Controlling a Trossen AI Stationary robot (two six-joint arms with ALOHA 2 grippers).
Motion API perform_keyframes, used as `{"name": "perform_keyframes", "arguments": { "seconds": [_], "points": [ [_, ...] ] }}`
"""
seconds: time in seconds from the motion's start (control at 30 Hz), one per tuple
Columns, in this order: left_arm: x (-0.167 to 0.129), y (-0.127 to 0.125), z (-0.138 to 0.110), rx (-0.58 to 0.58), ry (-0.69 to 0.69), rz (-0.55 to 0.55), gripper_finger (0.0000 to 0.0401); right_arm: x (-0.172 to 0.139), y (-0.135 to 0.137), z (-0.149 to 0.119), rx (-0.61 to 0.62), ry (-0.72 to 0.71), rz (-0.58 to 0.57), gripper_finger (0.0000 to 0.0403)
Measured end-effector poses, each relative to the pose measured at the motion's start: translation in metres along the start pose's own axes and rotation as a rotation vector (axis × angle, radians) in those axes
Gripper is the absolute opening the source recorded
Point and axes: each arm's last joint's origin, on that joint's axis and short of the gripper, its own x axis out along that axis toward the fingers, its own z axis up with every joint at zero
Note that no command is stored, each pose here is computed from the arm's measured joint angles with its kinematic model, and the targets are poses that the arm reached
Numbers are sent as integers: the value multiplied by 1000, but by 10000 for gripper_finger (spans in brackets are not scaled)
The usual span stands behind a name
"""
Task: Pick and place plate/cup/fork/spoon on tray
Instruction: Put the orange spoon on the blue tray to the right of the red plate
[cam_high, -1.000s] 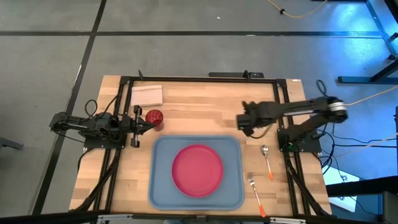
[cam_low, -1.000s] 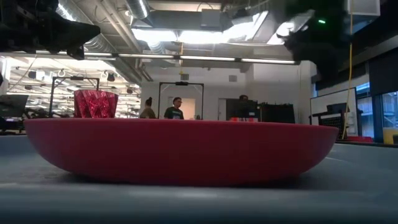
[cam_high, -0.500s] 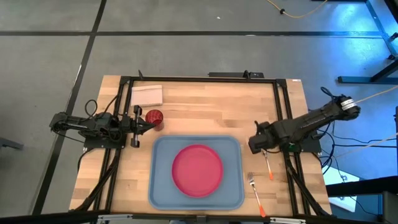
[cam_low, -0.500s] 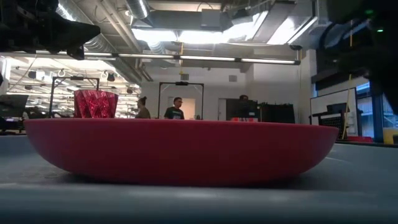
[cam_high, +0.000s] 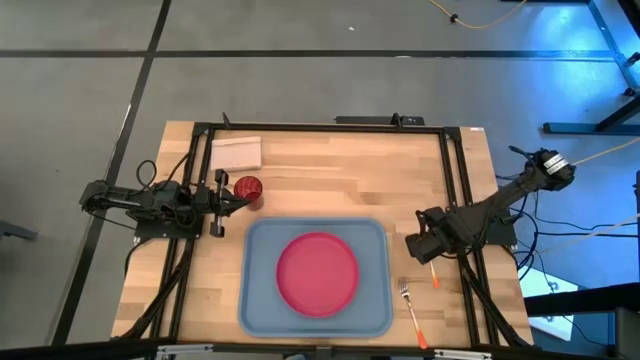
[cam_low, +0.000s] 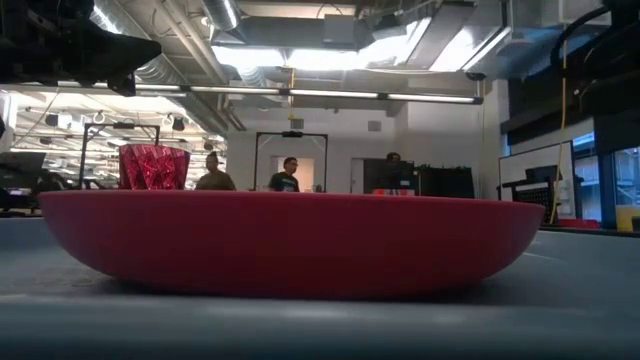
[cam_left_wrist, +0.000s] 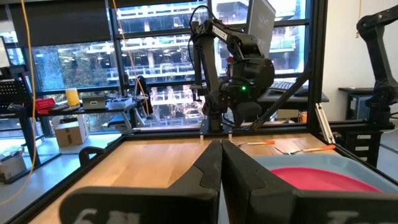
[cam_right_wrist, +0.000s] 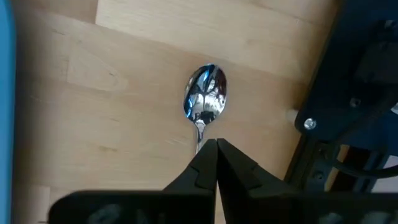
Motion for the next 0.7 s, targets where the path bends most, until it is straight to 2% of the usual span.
{"name": "perform_keyframes", "arguments": {
  "seconds": [0.3,0.7],
  "points": [
    [0,0,0,0,-1,0,0,7,10,-7,-16,-13,29,10],
    [0,0,0,-70,0,-3,0,26,20,-12,-20,-26,-90,10]
  ]
}}
